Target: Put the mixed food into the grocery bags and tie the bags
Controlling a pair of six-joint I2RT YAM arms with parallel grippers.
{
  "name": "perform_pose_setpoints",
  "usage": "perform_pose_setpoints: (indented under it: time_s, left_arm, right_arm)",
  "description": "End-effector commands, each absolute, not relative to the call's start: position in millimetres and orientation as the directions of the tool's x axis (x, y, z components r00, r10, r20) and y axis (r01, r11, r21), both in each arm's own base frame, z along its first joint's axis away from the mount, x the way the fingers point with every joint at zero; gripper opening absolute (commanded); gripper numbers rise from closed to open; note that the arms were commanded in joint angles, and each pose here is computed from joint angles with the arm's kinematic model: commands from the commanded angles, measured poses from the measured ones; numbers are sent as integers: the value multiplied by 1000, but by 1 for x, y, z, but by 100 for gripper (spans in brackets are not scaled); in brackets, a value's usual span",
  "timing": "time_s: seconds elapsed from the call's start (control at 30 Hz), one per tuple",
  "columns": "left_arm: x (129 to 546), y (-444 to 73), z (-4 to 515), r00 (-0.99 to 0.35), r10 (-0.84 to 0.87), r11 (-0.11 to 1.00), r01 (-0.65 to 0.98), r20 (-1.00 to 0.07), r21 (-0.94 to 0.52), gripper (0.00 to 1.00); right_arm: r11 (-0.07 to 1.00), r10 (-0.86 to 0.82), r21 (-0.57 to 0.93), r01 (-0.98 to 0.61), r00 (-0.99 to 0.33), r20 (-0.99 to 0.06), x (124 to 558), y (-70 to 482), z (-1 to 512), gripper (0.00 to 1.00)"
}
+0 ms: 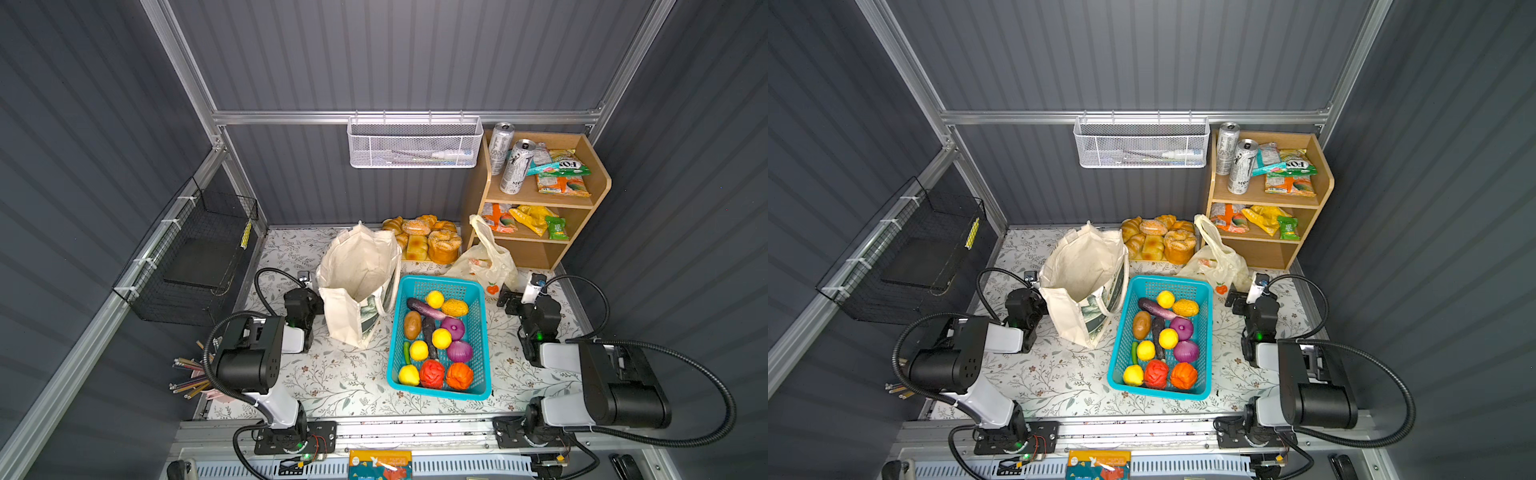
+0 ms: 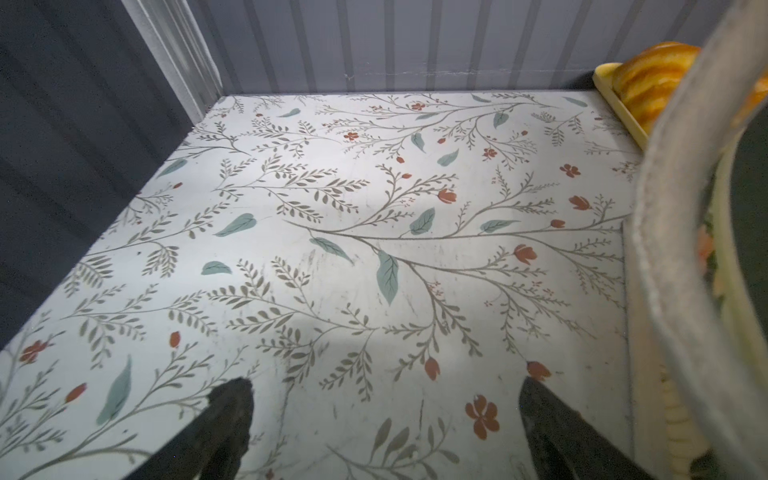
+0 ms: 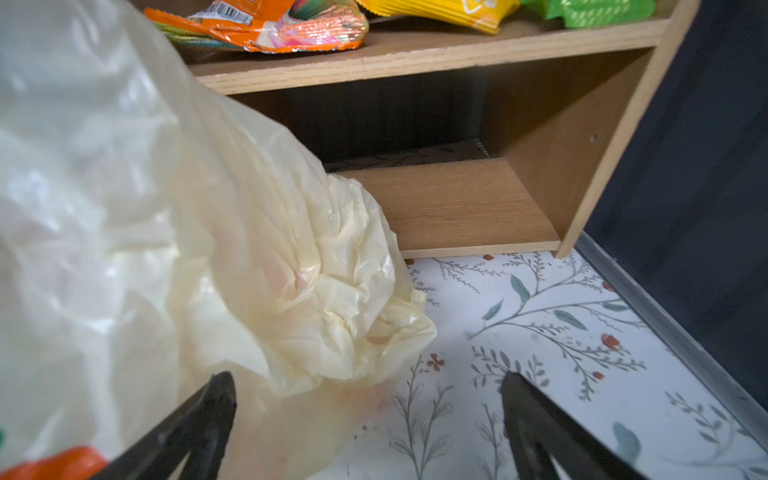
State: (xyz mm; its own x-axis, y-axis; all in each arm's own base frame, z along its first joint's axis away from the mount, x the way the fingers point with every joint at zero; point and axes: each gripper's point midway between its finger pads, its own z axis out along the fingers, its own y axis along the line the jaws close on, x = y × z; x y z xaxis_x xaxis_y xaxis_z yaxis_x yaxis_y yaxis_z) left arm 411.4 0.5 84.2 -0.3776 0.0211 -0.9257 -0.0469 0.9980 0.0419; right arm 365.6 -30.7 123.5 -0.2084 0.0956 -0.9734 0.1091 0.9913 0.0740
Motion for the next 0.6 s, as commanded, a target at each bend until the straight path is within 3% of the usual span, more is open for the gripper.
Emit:
perform_pose_setpoints:
  time_s: [0.0, 0.17, 0.3, 0.57]
  left_arm:
    - [411, 14, 111, -361, -20, 990, -138, -932, 32, 100]
    - [416, 22, 139, -430, -98, 977, -212, -898, -5, 100]
    - [415, 26, 155, -489, -166, 963, -269, -856, -33, 100]
    - [361, 72, 202, -569, -276, 833, -544, -774, 103, 100]
  right_arm:
    - [980, 115, 93, 178, -116, -987, 359, -43, 155, 99]
    - [945, 236, 200, 257, -119, -964, 349, -53, 185, 99]
    - [802, 510, 460, 380, -36, -860, 331, -68, 194, 99]
    - [831, 555, 543, 119, -108, -825, 309, -20, 266, 99]
